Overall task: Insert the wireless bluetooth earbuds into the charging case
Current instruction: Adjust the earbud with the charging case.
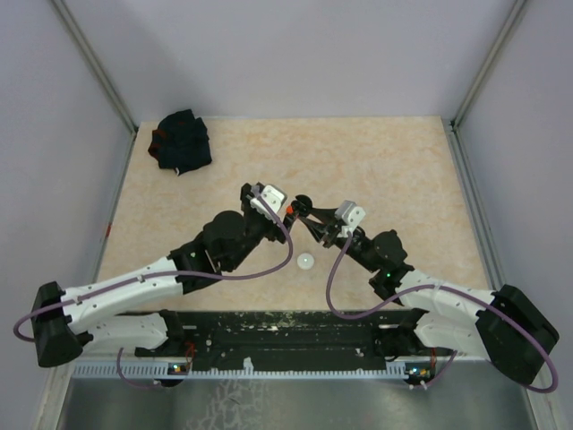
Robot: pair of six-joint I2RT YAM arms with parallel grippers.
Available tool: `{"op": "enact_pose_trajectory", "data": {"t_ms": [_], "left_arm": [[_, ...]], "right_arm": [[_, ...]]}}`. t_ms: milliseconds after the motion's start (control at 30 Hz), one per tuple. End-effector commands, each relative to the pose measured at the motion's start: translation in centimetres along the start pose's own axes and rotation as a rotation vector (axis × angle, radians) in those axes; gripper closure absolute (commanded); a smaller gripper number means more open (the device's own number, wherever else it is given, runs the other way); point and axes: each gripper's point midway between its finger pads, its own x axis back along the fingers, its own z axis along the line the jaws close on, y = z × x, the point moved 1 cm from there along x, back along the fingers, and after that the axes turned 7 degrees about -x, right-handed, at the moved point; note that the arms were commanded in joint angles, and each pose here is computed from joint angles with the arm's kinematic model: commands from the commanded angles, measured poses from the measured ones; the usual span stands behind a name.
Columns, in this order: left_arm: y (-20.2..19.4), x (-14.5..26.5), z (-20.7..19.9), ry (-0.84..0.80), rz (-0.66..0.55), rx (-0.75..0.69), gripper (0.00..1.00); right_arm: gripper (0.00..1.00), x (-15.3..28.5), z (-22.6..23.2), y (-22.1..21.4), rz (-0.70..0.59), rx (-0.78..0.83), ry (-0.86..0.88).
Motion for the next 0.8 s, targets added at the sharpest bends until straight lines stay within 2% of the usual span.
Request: {"op": "enact_pose_trajectory", "data": {"t_ms": [0, 567, 767], "left_arm": [[1.2, 0.7, 1.5, 0.060, -0.025, 0.027, 0.19], [1.5, 0.8, 2.1, 0.058, -0.039, 0.034, 0.20], [2.5, 2.3, 2.3, -0.065, -0.112, 0.074, 0.18]], "right_arm": [[1.00, -0.6, -0.1, 3.7, -0.111, 0.007, 0.003], [1.00, -0.6, 0.6, 3.9, -0.112, 0.003, 0.042], [1.00, -0.7, 1.1, 3.5, -0.081, -0.017, 0.071]]}}
